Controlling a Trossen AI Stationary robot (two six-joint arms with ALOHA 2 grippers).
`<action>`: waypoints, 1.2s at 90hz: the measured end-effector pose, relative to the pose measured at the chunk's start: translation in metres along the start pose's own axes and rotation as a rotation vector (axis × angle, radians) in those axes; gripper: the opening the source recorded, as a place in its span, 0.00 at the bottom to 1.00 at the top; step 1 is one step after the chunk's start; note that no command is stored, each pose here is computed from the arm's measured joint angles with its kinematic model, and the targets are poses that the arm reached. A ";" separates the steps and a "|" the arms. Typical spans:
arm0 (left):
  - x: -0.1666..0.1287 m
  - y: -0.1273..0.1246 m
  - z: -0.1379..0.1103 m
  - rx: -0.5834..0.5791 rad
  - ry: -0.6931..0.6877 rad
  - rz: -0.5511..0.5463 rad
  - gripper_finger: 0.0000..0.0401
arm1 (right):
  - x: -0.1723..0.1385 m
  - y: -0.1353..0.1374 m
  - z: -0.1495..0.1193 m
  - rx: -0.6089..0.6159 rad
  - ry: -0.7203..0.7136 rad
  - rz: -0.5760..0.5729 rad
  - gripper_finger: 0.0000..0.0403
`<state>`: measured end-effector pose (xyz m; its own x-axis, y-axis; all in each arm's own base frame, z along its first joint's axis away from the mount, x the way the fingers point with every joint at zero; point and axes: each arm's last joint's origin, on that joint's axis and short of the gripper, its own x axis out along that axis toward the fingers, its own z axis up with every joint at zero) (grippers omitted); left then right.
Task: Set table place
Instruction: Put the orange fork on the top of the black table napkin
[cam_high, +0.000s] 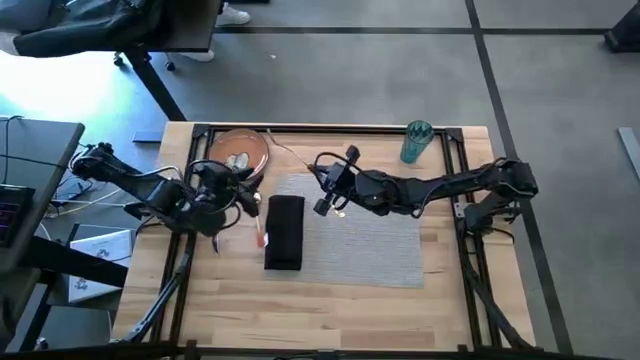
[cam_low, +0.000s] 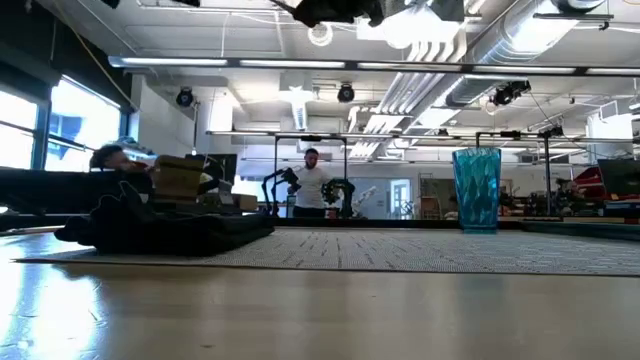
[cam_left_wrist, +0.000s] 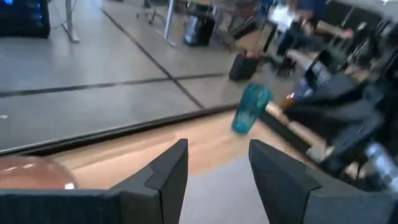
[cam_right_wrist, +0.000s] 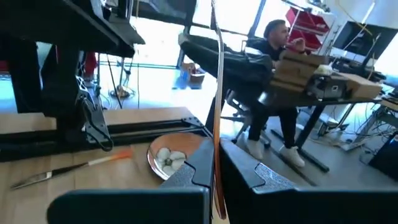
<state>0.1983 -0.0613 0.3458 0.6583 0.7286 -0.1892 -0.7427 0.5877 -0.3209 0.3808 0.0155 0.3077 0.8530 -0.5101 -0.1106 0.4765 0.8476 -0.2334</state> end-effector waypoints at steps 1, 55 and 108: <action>0.001 -0.001 0.000 0.001 -0.004 0.000 0.38 | 0.000 0.000 0.000 0.000 0.000 0.001 0.00; 0.051 -0.031 -0.010 -0.030 -0.035 0.009 0.38 | 0.007 0.006 -0.009 -0.034 0.012 -0.014 0.00; 0.062 -0.030 -0.003 -0.088 -0.037 -0.015 0.38 | 0.007 0.006 -0.009 -0.069 0.016 -0.025 0.00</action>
<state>0.2614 -0.0348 0.3405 0.6631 0.7333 -0.1499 -0.7181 0.5668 -0.4038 0.3876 0.0157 0.2966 0.8373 -0.5336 -0.1191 0.4814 0.8229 -0.3018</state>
